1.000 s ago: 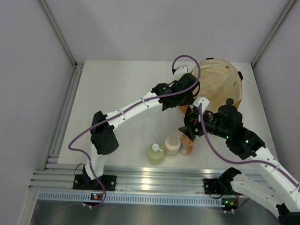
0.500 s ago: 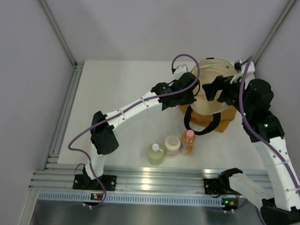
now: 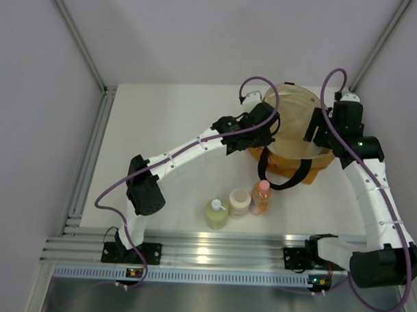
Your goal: Take the personal care products out of the canvas bag
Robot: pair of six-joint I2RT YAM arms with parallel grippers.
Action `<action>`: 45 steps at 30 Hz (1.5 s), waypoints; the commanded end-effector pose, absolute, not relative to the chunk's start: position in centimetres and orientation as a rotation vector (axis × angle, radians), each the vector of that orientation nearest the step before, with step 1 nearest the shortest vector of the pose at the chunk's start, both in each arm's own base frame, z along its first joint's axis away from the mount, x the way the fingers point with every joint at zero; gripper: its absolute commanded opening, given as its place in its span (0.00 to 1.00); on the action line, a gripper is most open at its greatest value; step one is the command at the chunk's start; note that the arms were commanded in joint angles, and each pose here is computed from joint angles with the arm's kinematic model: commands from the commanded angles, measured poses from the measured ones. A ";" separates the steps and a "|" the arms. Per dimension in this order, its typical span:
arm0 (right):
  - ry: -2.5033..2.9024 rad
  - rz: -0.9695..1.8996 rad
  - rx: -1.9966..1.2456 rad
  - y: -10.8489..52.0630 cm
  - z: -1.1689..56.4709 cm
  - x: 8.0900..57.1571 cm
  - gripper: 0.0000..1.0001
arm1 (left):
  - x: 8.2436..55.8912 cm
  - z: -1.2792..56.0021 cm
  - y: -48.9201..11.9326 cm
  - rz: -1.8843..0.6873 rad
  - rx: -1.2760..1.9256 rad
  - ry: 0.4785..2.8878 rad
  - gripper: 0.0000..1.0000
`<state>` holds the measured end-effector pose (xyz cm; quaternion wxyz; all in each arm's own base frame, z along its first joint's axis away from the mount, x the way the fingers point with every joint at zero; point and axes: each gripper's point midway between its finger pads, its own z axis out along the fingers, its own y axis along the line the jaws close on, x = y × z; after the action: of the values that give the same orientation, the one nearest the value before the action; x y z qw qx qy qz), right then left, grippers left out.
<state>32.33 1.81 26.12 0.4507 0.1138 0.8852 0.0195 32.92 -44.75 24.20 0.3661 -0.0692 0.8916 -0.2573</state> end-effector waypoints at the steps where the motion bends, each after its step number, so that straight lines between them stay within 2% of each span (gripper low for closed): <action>1: 2.239 -0.165 0.317 -1.4 25.0 31.1 0.71 | 33.2 26.1 -45.5 -0.731 -0.222 2.239 0.00; 12: 2.349 -0.267 0.337 -2.2 20.5 31.7 0.73 | 32.9 23.7 -46.4 -0.717 -0.237 2.283 0.00; 14: 2.363 -0.261 0.359 -1.9 19.5 31.3 0.79 | 32.7 23.5 -46.8 -0.722 -0.222 2.288 0.00; 25: 2.307 -0.199 0.382 -0.4 20.0 33.1 0.93 | 31.5 20.1 -46.6 -0.622 -0.150 2.332 0.00; 30: 2.285 -0.305 0.406 -1.8 20.7 34.5 0.95 | 31.7 19.6 -46.1 -0.591 -0.154 2.325 0.00; 39: 2.275 -0.378 0.394 -3.3 20.8 36.9 0.89 | 31.9 19.5 -46.4 -0.593 -0.138 2.327 0.00; 42: 2.284 -0.371 0.379 -3.2 20.1 37.3 0.80 | 31.8 19.6 -46.4 -0.597 -0.136 2.326 0.00; 43: 2.295 -0.363 0.379 -3.1 19.7 37.3 0.72 | 31.9 19.7 -46.4 -0.597 -0.134 2.325 0.00; 45: 2.307 -0.368 0.381 -3.3 19.3 37.2 0.69 | 31.9 19.9 -46.4 -0.601 -0.130 2.320 0.00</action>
<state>35.61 -2.52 17.93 0.3458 0.1369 0.9172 -0.1428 31.26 -46.71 18.67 0.3435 -0.0506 0.9086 -0.2321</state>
